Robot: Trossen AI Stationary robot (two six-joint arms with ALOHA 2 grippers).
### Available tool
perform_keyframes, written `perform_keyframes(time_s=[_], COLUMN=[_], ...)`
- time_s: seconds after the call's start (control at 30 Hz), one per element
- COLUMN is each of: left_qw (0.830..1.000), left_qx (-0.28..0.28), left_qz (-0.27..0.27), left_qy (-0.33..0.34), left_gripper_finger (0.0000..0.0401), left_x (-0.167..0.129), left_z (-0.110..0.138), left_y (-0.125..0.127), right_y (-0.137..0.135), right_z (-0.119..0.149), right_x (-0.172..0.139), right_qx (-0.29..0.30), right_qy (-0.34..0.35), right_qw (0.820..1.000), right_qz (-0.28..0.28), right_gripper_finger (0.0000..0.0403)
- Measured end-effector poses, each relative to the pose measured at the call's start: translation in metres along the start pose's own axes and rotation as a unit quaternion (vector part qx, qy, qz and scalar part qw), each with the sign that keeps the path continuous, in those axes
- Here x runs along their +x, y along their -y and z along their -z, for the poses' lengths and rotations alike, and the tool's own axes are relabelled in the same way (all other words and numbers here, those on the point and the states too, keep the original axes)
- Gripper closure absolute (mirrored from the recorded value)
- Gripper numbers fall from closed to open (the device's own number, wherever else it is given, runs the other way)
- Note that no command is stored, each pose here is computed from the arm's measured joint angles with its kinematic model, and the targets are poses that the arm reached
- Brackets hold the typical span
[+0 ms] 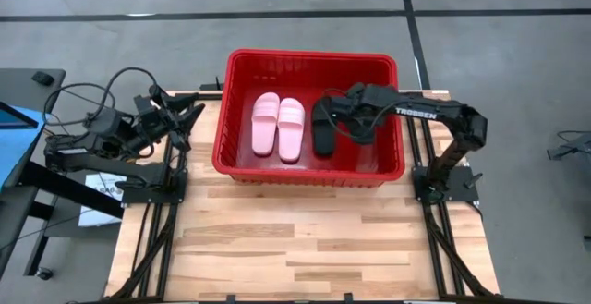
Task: Pick and place slides into bin
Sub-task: Put the black slide into the red bin
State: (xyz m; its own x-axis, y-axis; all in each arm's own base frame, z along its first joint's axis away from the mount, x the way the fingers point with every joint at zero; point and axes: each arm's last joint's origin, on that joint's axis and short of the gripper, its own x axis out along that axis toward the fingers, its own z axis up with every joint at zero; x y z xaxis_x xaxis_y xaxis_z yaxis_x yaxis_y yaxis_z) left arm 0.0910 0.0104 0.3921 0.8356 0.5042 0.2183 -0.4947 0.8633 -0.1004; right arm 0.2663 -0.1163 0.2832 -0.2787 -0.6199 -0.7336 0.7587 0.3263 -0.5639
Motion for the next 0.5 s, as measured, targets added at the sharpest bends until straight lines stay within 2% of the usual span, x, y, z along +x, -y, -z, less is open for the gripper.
perform_keyframes(time_s=[0.5], left_qw=[1.000], left_qx=[-0.001], left_qz=[0.000], left_qy=[0.002], left_gripper_finger=[0.0236], left_x=[0.000], left_z=[0.000], left_y=[0.000], right_y=[-0.015], right_z=[-0.003], right_x=[0.047], right_qx=[0.012], right_qy=[-0.016], right_qw=[0.999], right_qz=[-0.034], right_gripper_finger=[0.0403])
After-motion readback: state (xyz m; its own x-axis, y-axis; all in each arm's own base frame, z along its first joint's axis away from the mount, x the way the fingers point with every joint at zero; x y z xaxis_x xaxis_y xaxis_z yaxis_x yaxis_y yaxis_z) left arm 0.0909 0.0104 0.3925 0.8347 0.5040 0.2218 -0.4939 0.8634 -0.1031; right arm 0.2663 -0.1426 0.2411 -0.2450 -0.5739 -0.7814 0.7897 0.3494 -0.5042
